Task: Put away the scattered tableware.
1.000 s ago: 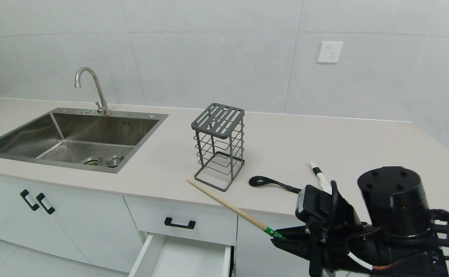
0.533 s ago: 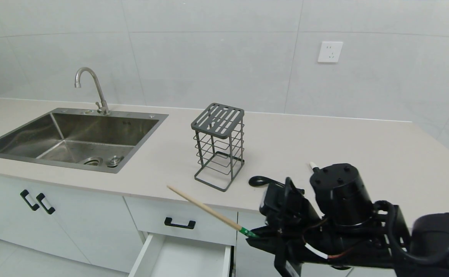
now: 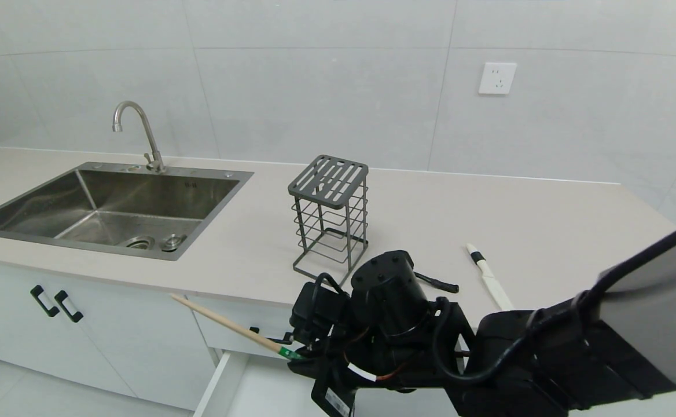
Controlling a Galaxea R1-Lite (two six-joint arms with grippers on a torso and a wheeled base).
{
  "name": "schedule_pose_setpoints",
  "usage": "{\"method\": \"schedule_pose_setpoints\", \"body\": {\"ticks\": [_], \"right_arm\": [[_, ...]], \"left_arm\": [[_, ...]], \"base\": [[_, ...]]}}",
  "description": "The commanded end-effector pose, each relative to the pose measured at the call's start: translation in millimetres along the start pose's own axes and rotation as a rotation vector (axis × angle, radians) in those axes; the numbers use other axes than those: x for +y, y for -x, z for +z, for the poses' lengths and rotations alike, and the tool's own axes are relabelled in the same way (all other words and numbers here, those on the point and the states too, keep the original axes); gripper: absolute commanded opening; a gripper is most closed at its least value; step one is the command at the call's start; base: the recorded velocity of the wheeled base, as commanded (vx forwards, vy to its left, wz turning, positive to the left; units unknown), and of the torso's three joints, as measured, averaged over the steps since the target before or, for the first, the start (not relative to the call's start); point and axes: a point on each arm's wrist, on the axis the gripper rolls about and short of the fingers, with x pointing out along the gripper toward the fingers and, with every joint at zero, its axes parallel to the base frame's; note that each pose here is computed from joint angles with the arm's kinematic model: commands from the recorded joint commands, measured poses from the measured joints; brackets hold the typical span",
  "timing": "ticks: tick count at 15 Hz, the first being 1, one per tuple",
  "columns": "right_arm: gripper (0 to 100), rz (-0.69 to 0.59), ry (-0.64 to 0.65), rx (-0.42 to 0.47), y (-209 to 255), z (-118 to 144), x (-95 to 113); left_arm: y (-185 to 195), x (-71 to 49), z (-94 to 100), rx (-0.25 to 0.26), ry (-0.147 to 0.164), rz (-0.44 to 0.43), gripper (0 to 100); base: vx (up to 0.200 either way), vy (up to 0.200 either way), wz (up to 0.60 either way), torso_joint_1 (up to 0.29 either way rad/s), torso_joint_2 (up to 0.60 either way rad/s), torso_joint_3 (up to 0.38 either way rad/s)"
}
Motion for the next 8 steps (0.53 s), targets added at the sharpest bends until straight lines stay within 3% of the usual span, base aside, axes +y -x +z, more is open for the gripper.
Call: {"method": "schedule_pose_setpoints", "body": {"ticks": [1, 4, 8], "right_arm": [[0, -0.004, -0.017, 0.031, -13, -10, -7], [0, -0.028, -0.031, 0.027, -20, -11, -19], [0, -0.030, -0.030, 0.023, -38, -7, -26]], "left_arm": [[0, 0.0, 0.1, 0.001, 0.000, 0.002, 100], [0, 0.0, 0.1, 0.001, 0.000, 0.000, 100], [0, 0.0, 0.1, 0.001, 0.000, 0.000, 100]], "base": [[0.000, 0.000, 0.00, 0.000, 0.00, 0.000], [0.000, 0.000, 0.00, -0.025, 0.05, 0.025], [0.000, 0.000, 0.00, -0.224, 0.45, 0.216]]}}
